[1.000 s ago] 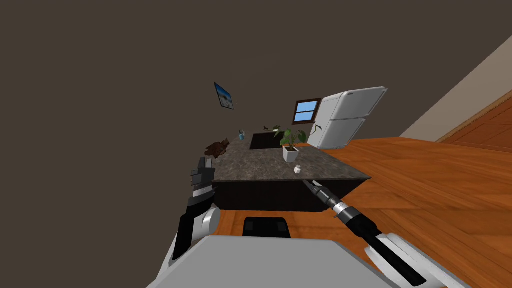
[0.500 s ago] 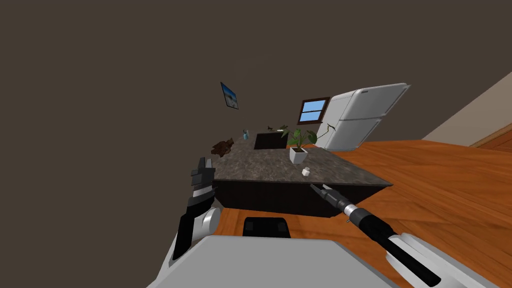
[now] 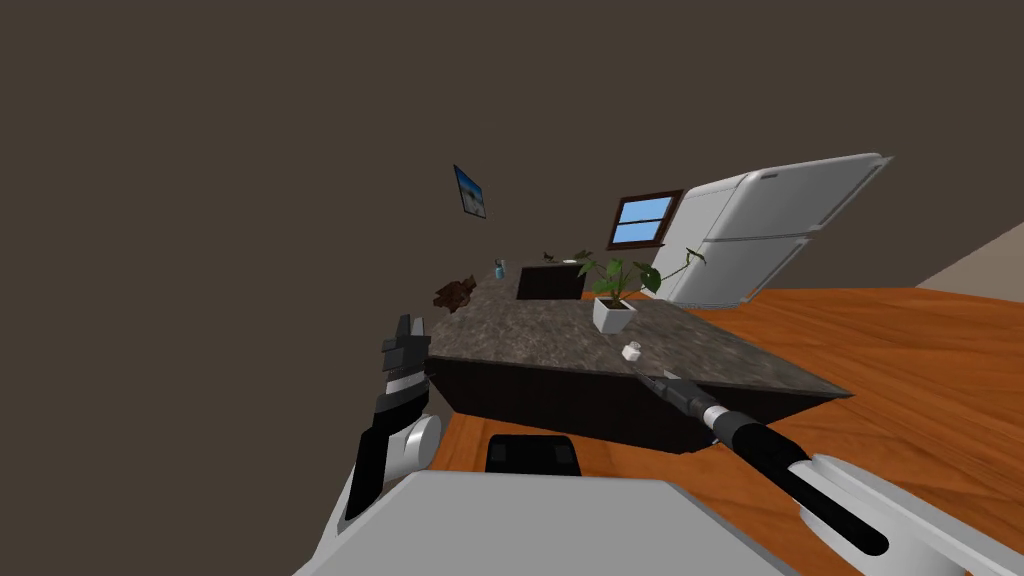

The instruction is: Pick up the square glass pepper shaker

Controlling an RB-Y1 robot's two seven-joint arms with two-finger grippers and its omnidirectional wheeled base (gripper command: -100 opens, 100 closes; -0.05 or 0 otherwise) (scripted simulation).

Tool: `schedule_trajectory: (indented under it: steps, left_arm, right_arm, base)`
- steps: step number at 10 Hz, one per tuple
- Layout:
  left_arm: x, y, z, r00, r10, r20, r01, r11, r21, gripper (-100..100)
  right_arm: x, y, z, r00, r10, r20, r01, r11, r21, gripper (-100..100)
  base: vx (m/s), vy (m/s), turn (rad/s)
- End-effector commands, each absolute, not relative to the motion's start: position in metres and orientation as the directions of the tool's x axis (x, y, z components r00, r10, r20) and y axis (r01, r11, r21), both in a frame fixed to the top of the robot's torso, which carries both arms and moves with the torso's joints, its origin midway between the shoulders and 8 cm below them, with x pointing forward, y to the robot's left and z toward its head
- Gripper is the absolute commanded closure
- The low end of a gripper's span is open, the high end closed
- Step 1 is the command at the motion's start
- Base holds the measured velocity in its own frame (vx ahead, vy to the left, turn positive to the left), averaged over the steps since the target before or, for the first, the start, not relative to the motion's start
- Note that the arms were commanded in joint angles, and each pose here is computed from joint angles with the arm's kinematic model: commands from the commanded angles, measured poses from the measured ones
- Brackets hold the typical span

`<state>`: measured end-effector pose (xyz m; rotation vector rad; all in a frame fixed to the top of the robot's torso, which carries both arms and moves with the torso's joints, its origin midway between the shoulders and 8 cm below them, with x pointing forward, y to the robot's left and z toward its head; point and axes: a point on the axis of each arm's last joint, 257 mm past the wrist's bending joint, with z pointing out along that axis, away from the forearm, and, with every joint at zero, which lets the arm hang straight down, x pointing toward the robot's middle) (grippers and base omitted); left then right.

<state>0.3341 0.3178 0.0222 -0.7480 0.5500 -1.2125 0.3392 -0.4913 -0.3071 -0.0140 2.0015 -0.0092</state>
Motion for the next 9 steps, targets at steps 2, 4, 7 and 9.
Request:
schedule_trajectory:
  steps: [2, 4, 7, 9]
  left_arm:
    - [0.334, 0.318, 0.022, 0.273, -0.962, 0.012, 0.625, 0.168, -0.763, 0]
    - [0.334, 0.318, 0.022, 0.273, -0.962, 0.012, 0.625, 0.168, -0.763, 0]
    - [0.334, 0.318, 0.022, 0.273, -0.962, 0.012, 0.625, 0.168, -0.763, 0]
    - [0.334, 0.318, 0.022, 0.273, -0.962, 0.012, 0.625, 0.168, -0.763, 0]
  right_arm:
    - [0.338, -0.522, -0.311, -0.454, -0.085, -0.887, 0.023, 0.994, -0.107, -100]
    - [0.339, -0.542, -0.310, -0.473, -0.126, -0.872, 0.041, 0.986, -0.164, -100]
    - [0.342, -0.573, -0.305, -0.500, -0.182, -0.847, 0.071, 0.966, -0.250, -100]
    - [0.341, -0.567, -0.306, -0.495, -0.173, -0.851, 0.066, 0.970, -0.235, 0]
  base:
    - [0.054, 0.049, 0.105]
    - [0.047, 0.045, 0.097]
    - [0.061, 0.033, 0.103]
    - [0.009, 0.008, -0.001]
